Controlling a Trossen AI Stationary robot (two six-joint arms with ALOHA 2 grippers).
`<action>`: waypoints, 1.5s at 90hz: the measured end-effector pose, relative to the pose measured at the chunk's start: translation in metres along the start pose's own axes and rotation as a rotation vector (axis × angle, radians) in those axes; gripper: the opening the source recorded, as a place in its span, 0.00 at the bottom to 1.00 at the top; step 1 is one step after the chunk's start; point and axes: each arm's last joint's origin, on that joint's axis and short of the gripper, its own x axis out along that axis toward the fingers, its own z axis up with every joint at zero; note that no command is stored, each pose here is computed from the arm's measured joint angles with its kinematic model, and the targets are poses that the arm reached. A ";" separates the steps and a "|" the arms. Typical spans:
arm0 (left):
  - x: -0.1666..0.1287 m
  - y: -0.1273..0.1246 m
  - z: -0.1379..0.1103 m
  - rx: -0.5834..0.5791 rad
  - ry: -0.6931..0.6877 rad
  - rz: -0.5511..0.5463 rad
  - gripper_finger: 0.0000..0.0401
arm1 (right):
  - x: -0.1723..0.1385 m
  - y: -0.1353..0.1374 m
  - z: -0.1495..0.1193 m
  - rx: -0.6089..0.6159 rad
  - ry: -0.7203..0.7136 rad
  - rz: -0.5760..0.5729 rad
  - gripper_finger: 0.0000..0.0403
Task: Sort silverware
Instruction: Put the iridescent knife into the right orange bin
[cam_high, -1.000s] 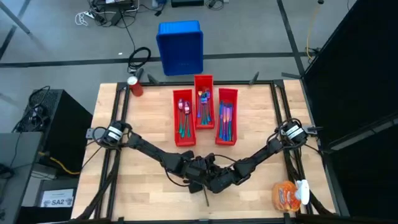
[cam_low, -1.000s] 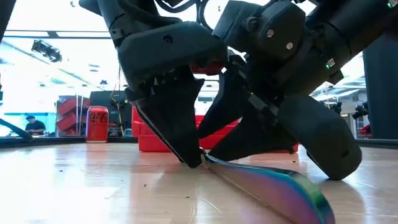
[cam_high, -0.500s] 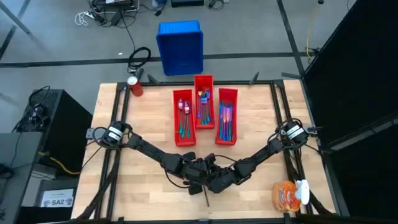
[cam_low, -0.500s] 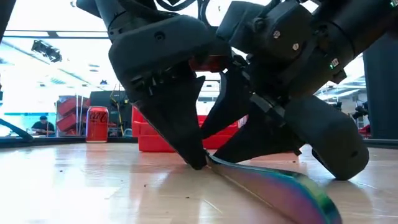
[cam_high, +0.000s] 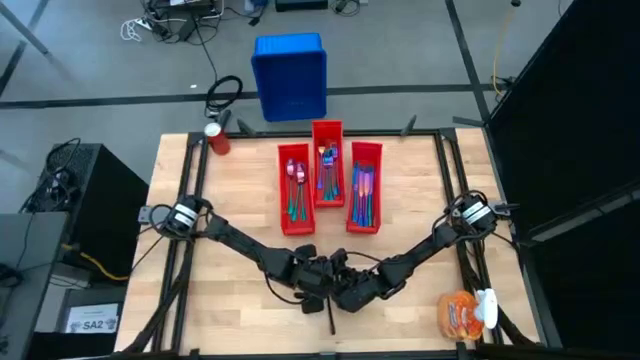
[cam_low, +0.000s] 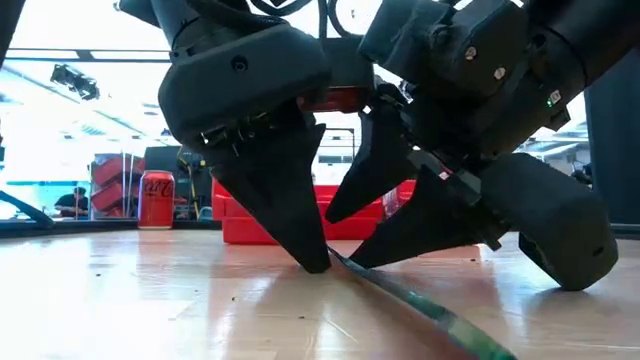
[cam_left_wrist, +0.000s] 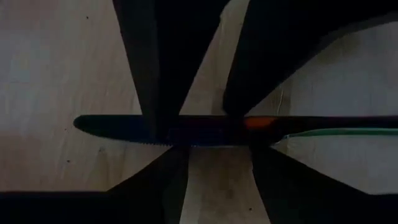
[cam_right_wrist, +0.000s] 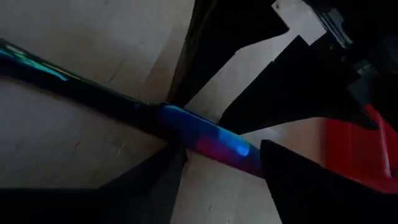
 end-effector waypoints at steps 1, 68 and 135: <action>0.000 0.000 0.000 0.000 0.000 0.000 0.40 | 0.000 0.000 0.000 0.000 0.000 0.000 0.50; 0.000 -0.003 0.004 0.065 -0.039 -0.041 0.40 | -0.001 0.001 -0.002 -0.005 0.020 -0.013 0.48; -0.001 -0.007 0.010 0.037 -0.085 -0.099 0.40 | 0.000 0.001 -0.002 0.124 0.013 0.022 0.48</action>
